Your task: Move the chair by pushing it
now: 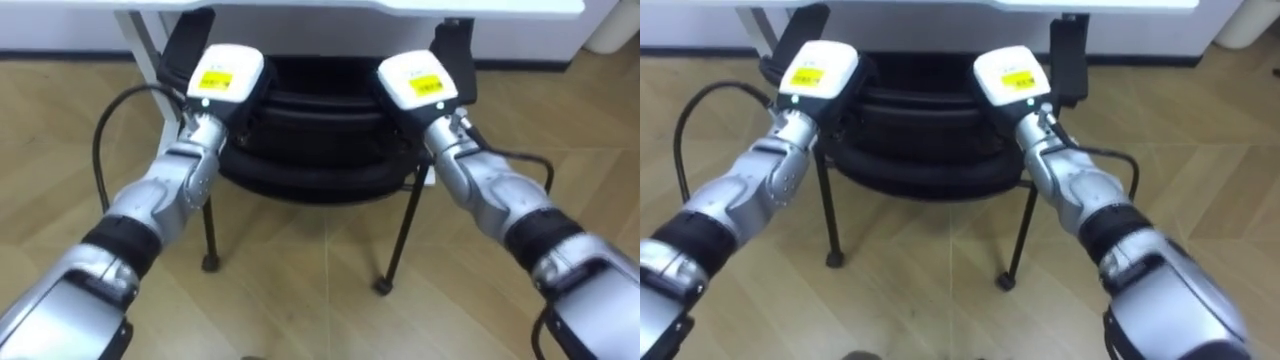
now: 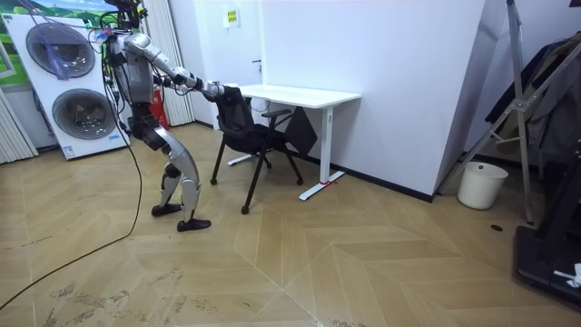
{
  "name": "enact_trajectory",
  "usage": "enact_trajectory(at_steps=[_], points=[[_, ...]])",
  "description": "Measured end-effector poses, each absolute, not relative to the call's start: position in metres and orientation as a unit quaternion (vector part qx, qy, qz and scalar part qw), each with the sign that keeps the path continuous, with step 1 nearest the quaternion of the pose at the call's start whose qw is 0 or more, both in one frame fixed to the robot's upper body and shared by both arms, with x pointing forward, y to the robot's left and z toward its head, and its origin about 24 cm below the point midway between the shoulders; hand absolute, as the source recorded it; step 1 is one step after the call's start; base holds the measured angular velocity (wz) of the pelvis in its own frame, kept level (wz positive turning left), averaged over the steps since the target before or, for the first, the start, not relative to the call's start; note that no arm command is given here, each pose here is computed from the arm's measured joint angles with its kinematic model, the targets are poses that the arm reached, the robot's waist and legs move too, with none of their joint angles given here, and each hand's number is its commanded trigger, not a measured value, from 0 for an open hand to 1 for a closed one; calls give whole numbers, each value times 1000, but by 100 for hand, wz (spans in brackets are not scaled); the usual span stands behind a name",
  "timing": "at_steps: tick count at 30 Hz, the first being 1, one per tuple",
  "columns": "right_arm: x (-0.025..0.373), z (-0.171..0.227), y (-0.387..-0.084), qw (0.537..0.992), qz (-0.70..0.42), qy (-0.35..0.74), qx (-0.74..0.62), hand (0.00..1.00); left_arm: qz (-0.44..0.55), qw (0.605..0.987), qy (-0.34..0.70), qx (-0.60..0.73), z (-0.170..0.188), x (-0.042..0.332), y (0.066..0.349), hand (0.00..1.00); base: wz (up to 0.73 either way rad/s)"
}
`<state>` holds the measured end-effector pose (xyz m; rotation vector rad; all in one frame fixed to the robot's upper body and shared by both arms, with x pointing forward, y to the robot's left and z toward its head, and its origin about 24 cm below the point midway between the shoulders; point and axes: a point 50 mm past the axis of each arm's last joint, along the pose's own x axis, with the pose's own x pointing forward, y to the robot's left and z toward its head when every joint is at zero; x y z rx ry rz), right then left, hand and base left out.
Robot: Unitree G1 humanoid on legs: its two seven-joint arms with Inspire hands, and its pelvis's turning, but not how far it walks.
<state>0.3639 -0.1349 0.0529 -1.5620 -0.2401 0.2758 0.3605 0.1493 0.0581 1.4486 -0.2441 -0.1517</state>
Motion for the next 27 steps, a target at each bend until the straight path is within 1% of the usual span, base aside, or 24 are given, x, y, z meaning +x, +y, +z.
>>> enact_trajectory(at_steps=[3, 11, 17, 23, 24, 25, 26, 27], points=[[364, 52, -139, 699, 125, -102, -697, 100, -71, 736, -112, 664, 59, 362, 147, 100, 37], [363, 53, -142, 693, 125, -110, -702, 100, -71, 744, -110, 655, 57, 361, 144, 100, 29], [364, 58, -150, 679, 119, -116, -715, 100, -69, 757, -108, 641, 54, 360, 134, 100, -12], [364, 62, -150, 673, 115, -127, -719, 100, -64, 755, -111, 643, 57, 360, 135, 100, -15], [364, 63, -150, 673, 114, -128, -719, 100, -63, 755, -113, 643, 58, 360, 136, 82, -14], [364, 63, -150, 673, 114, -128, -719, 57, -63, 754, -113, 643, 58, 360, 136, 0, -17], [364, 63, -150, 674, 114, -128, -719, 35, -63, 754, -114, 644, 58, 361, 136, 0, -14], [364, 63, -150, 674, 114, -128, -719, 0, -63, 754, -114, 644, 58, 360, 136, 0, -22]])
